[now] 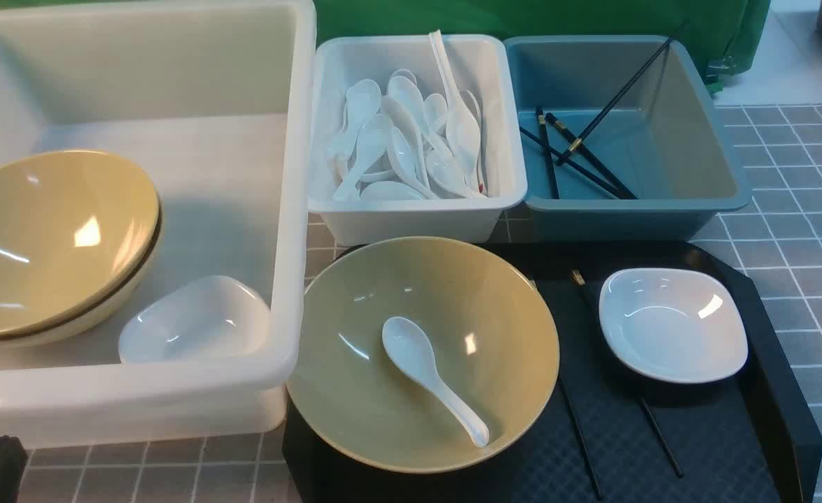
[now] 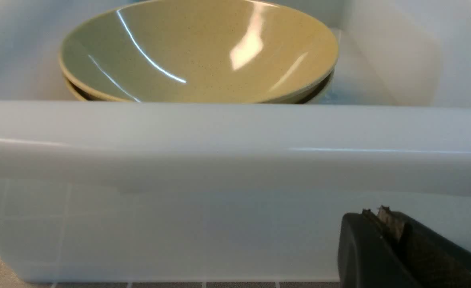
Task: On grey table put chopsticks spoon bowls plates into blue grey white boxes.
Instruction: 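Pick up the spoon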
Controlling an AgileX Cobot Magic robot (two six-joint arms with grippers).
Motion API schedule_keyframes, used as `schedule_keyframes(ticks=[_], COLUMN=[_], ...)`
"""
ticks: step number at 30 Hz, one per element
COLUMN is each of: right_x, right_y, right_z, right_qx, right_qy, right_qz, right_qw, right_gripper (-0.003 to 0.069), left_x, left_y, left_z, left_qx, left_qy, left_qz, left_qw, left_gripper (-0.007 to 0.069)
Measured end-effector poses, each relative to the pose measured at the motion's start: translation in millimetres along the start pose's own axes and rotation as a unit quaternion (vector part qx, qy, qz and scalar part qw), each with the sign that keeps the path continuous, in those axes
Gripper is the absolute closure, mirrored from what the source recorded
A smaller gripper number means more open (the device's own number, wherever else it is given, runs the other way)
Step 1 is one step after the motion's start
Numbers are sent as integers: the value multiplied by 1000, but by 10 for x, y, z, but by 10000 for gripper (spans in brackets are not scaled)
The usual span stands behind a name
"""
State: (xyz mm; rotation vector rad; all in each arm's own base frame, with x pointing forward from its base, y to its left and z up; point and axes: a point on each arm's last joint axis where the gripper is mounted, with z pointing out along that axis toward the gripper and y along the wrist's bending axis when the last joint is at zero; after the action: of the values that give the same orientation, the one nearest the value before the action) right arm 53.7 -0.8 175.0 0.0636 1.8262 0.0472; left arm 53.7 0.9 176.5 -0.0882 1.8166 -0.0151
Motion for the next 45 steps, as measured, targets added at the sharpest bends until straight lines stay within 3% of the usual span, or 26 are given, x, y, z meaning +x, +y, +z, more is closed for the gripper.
schedule_keyframes(ticks=[36, 40, 45], right_x=[-27, -195, -480], right_y=[2, 26, 67], right_z=[0, -21, -140], right_qx=[-1, -14, -37], right_qy=[-15, -108, -274], right_qz=[-3, -3, -4], right_qw=[1000, 994, 961], right_gripper=[487, 487, 484], left_x=[-40, -208, -452], left_y=[3, 10, 21], left_z=[0, -24, -121], left_qx=[-2, -6, -12], left_qy=[-23, -116, -259], left_qz=[2, 2, 2], left_qw=[1000, 993, 966], left_gripper=[634, 634, 634])
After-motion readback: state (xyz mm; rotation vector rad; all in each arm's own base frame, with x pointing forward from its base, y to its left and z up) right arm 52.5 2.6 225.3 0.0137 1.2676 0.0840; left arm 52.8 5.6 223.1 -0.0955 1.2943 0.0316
